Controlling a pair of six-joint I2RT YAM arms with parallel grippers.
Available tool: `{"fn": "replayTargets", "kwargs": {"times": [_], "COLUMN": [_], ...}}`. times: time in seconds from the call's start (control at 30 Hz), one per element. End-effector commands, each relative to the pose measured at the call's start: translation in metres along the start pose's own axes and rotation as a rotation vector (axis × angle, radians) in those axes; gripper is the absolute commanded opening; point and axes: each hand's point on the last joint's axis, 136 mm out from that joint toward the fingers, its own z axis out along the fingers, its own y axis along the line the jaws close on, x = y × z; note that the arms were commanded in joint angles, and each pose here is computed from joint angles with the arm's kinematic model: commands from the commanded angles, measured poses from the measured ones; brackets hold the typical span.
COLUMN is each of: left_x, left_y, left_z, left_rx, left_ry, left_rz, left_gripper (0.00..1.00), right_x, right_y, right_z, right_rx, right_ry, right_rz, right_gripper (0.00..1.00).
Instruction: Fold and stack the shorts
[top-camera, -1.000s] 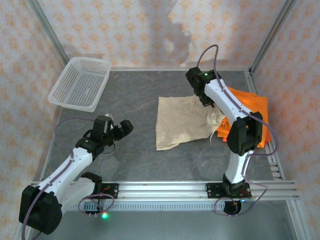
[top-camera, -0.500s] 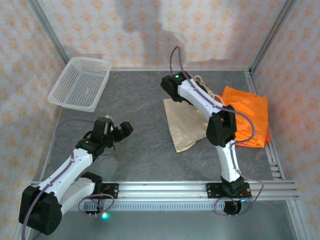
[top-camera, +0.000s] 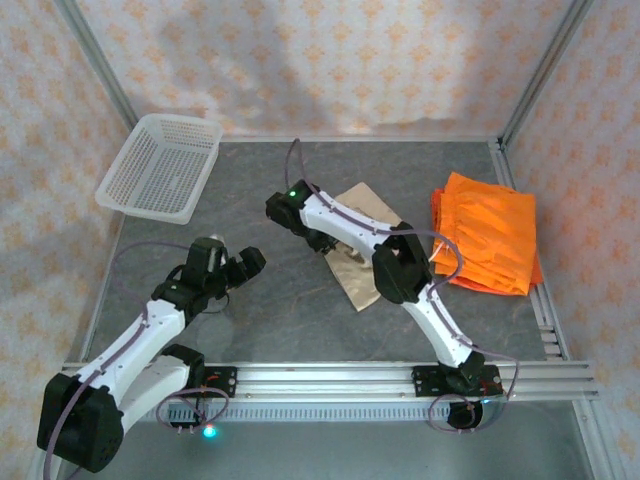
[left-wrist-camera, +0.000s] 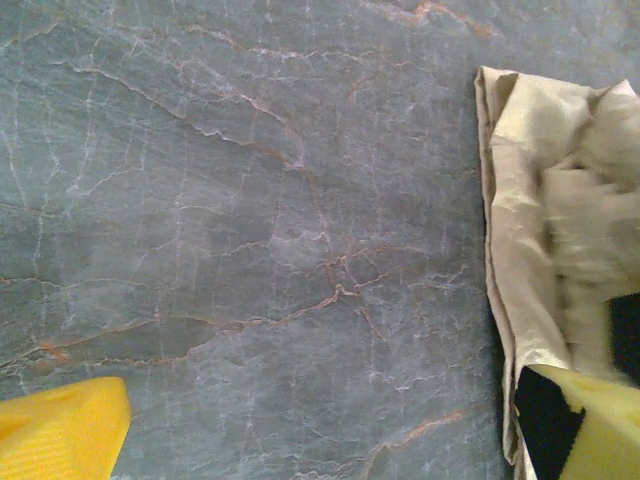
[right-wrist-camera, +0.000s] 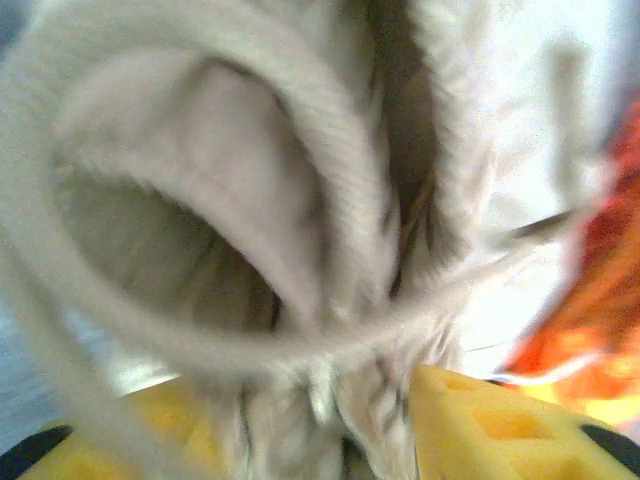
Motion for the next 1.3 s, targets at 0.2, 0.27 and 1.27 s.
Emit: {"fn": "replayTargets", "kwargs": {"times": [0.2, 0.27, 1.27], "left_x": [-0.030, -0.034, 0.004], "left_y": [-0.045, -0.059, -0.219], "left_z": [-0.028, -0.029, 0.155], "left_rx": [0.155, 0.193, 0.259], "left_ry": [-0.097, -0.080, 0.324], "left_rz": [-0.038, -0.052, -0.039], "left_gripper": [1.00, 1.00, 0.08], "right_x": [0.010, 0.017, 0.011], "right_y": [-0.007, -0.035, -0.023], "right_z": [-0.162, -0.155, 0.032], "right_rx": [-1.020, -0.970, -0.689], "right_ry": [-0.352, -0.423, -0.080], "right_rz": [0.254, 0.333, 0.827], "right_gripper": [0.94, 0.93, 0.00]}}
